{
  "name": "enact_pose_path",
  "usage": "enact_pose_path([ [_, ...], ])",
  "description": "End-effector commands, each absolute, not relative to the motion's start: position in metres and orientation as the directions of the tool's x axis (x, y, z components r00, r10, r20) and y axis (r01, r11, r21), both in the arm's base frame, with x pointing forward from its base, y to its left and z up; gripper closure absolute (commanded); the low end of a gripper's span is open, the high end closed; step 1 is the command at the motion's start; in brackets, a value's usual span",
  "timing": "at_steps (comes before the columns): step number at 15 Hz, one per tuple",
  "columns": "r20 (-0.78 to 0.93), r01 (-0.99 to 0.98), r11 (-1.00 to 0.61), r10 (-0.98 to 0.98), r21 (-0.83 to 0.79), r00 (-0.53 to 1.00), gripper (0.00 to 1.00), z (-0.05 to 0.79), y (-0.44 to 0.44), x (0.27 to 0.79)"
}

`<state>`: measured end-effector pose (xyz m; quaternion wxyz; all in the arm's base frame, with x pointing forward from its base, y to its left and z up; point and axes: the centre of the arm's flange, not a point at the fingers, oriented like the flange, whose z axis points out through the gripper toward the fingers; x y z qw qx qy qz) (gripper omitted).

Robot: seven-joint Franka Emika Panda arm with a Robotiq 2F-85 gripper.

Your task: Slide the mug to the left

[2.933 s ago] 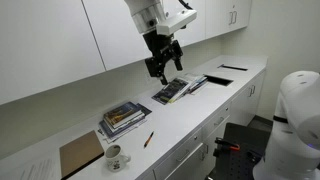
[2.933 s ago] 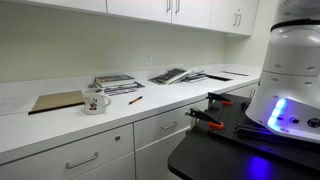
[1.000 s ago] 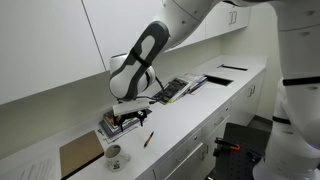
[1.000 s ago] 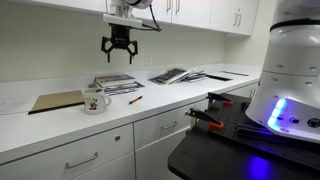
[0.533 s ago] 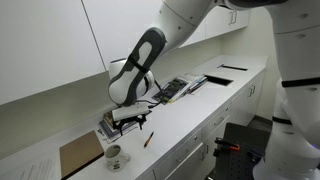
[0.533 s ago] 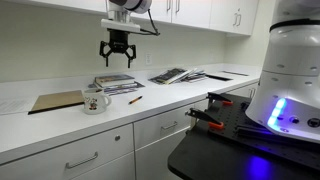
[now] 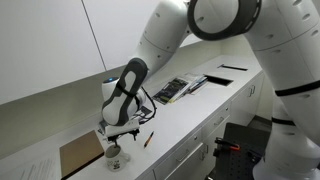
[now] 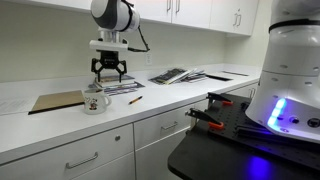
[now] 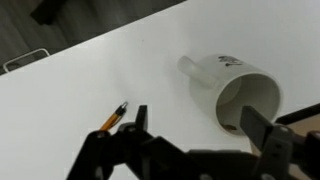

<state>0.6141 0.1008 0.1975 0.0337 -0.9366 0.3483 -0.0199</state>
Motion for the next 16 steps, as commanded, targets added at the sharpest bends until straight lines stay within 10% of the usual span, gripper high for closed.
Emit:
enact_pose_path([
  [1,0.007,-0.672,-0.736,-0.675,-0.073,0.738,0.0,0.175,0.105,0.636],
  [6,-0.002,-0.658,-0.75,-0.66,-0.066,0.751,0.0,0.139,0.112,0.641],
  [16,0.028,-0.652,-0.757,-0.653,-0.044,0.756,0.86,0.123,0.112,0.646],
])
